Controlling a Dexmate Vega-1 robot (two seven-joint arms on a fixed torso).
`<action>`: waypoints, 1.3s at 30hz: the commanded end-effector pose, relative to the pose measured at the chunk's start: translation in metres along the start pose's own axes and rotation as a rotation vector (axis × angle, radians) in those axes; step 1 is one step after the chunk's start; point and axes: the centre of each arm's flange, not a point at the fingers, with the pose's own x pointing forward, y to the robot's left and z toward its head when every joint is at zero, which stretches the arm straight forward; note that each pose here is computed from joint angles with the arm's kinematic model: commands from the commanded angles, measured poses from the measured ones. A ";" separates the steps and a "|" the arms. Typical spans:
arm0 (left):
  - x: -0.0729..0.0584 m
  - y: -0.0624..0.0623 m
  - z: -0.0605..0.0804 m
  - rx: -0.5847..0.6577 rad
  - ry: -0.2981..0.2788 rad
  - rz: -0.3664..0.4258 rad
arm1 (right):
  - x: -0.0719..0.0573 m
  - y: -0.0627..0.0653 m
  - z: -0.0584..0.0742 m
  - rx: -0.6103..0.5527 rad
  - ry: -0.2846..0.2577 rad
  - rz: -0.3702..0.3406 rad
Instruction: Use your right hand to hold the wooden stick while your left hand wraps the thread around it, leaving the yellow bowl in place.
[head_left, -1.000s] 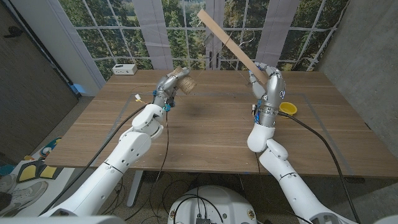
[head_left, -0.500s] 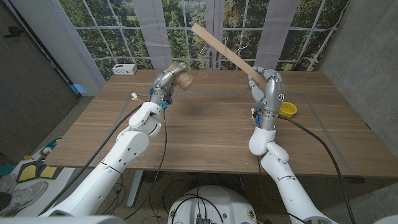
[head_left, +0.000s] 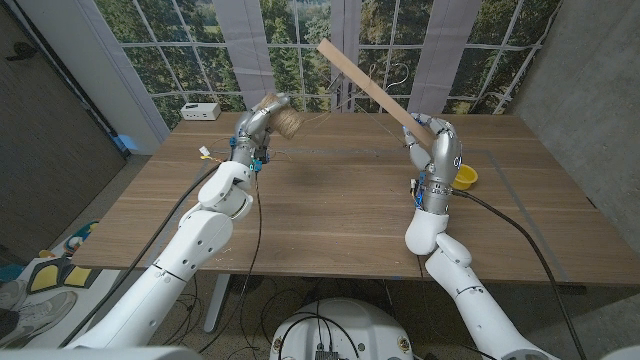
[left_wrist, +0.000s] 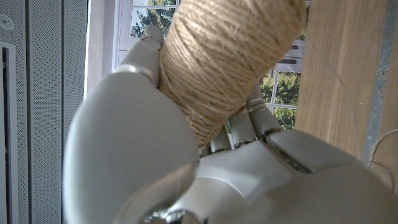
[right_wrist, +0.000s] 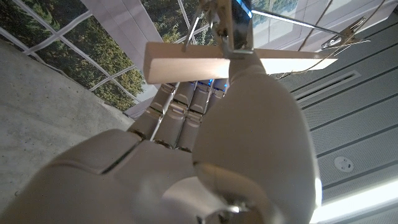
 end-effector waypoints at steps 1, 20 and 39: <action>0.004 -0.004 0.014 0.012 -0.023 0.010 | -0.002 -0.015 -0.003 0.195 0.076 0.014; 0.019 -0.018 0.055 0.067 -0.061 0.046 | -0.022 -0.016 0.015 0.076 -0.079 0.063; 0.044 -0.051 0.100 0.159 -0.056 0.032 | -0.043 -0.002 0.029 -0.126 -0.236 0.129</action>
